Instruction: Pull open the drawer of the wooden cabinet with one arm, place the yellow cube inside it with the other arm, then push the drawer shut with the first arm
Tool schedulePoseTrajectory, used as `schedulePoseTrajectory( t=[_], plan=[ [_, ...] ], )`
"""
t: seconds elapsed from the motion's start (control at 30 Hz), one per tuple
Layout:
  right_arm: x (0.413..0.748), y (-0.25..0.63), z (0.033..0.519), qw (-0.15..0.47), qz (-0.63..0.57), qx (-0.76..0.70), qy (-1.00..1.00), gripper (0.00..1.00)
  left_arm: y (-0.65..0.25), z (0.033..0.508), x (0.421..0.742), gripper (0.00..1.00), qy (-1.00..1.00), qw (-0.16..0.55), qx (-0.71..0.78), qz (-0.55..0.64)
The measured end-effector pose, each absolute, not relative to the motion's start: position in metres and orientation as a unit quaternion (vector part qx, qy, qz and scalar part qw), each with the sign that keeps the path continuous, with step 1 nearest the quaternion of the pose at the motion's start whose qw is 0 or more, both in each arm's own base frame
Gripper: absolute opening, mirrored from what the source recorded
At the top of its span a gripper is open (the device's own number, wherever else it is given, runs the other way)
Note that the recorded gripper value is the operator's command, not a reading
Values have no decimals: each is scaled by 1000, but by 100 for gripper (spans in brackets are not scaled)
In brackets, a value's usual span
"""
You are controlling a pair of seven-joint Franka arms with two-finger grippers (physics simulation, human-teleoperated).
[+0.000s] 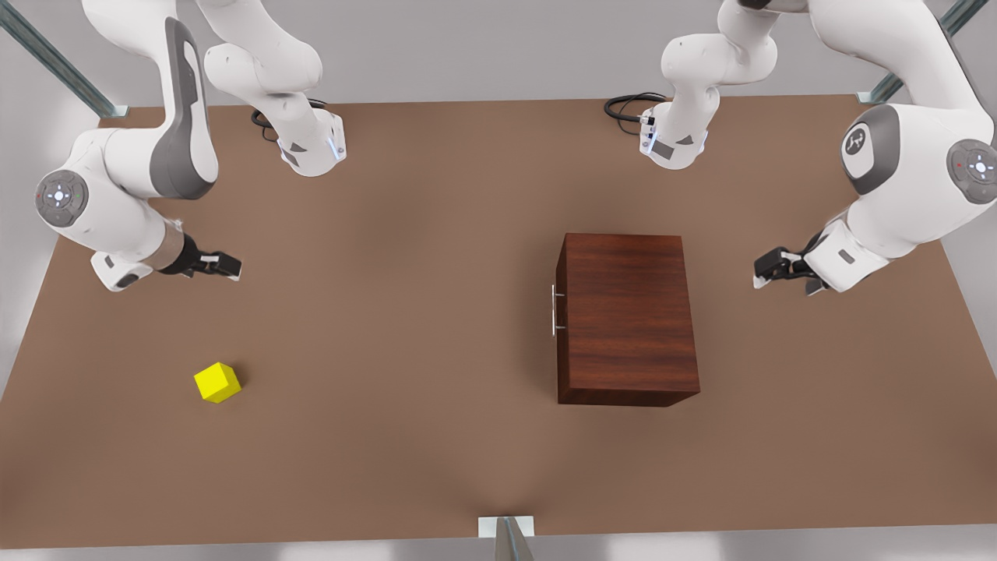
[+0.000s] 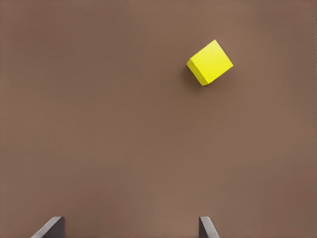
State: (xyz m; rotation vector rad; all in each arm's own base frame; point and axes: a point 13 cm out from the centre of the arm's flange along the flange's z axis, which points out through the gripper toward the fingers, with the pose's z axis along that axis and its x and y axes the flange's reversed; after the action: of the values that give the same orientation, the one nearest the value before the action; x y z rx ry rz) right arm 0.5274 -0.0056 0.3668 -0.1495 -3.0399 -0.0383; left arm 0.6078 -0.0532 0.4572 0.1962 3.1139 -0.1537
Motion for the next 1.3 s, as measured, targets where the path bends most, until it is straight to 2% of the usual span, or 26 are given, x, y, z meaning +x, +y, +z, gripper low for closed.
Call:
schedulePoseTrajectory(
  t=[0.13,0.2,0.3,0.43,0.53,0.8,1.03,1.3],
  plan=[
    [544,-4,370,30,-13,-56,-998,100,-102,457,606,100,994,13,96,-45],
    [554,-4,372,23,-12,-73,-997,100,-199,442,585,100,986,-2,160,-37],
    [563,-4,358,27,-12,-116,-993,100,-339,404,533,100,970,-26,241,-14],
    [576,-22,309,46,-8,-190,-981,100,-408,343,511,100,968,-42,245,21],
    [586,-48,276,49,-11,-252,-966,100,-427,301,514,100,975,-38,214,39],
    [617,-55,223,27,-21,-361,-932,100,-447,230,525,100,980,15,160,120],
    [639,-60,170,16,-21,-436,-900,100,-439,205,540,100,976,59,121,170],
    [654,-75,135,15,-13,-492,-871,100,-437,172,539,100,972,77,90,204]
  ],
)
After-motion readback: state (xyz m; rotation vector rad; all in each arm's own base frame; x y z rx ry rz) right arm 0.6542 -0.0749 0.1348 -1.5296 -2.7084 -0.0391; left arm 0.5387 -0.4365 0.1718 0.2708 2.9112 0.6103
